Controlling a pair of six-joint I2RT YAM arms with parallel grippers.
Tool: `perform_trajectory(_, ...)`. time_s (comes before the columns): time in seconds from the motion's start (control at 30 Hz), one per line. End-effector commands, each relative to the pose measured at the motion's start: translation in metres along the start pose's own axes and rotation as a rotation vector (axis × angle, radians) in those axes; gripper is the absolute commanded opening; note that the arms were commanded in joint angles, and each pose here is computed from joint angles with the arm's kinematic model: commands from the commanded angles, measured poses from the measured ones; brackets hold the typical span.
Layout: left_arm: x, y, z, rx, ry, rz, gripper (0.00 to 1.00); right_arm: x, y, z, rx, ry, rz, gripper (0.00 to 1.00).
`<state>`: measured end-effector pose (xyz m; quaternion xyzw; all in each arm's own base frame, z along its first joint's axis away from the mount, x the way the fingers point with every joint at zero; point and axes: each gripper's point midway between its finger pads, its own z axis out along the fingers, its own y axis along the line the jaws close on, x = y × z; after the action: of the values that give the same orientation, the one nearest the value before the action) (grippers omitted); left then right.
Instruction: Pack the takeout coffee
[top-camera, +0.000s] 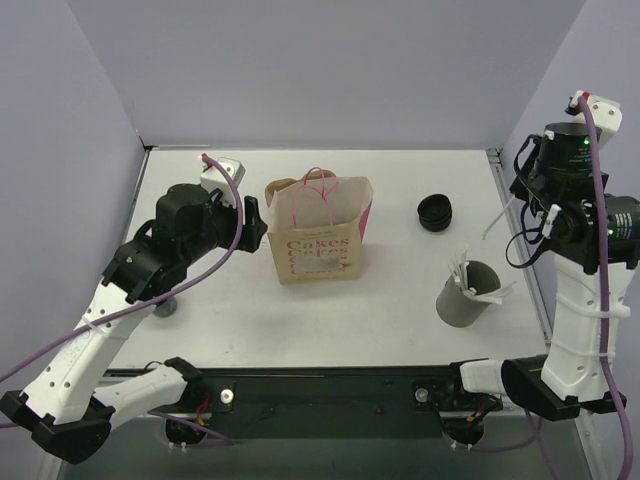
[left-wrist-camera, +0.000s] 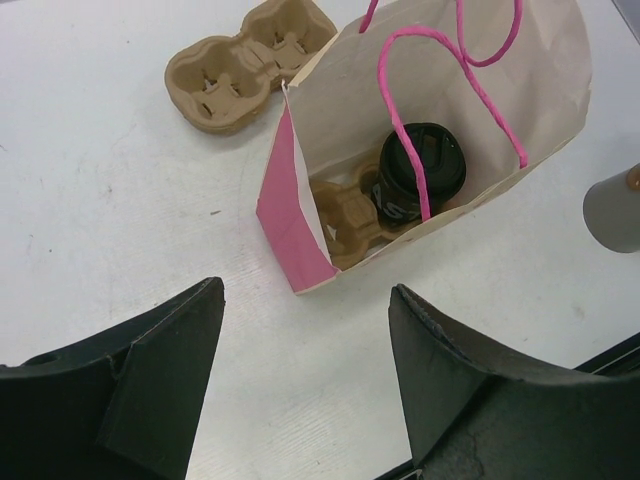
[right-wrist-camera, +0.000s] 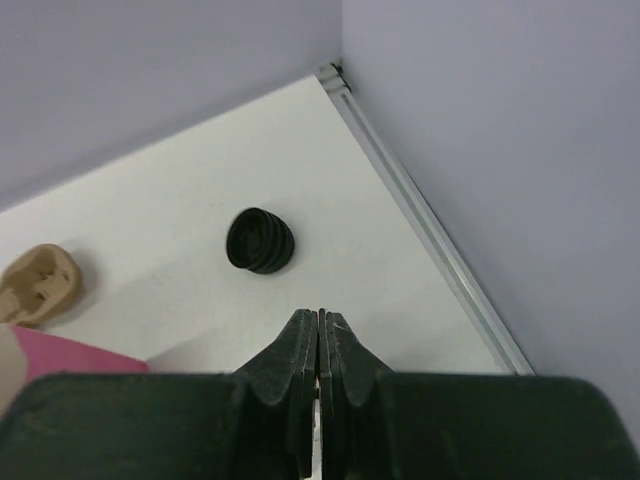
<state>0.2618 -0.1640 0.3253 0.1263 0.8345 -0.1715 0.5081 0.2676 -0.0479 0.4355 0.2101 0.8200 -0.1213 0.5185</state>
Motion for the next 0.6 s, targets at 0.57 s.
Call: perform_trajectory(0.57, -0.041, 0.015, -0.027, -0.087, -0.102, 0.027, 0.76, -0.066, 0.256, -0.139, -0.938, -0.334, 0.000, 0.00)
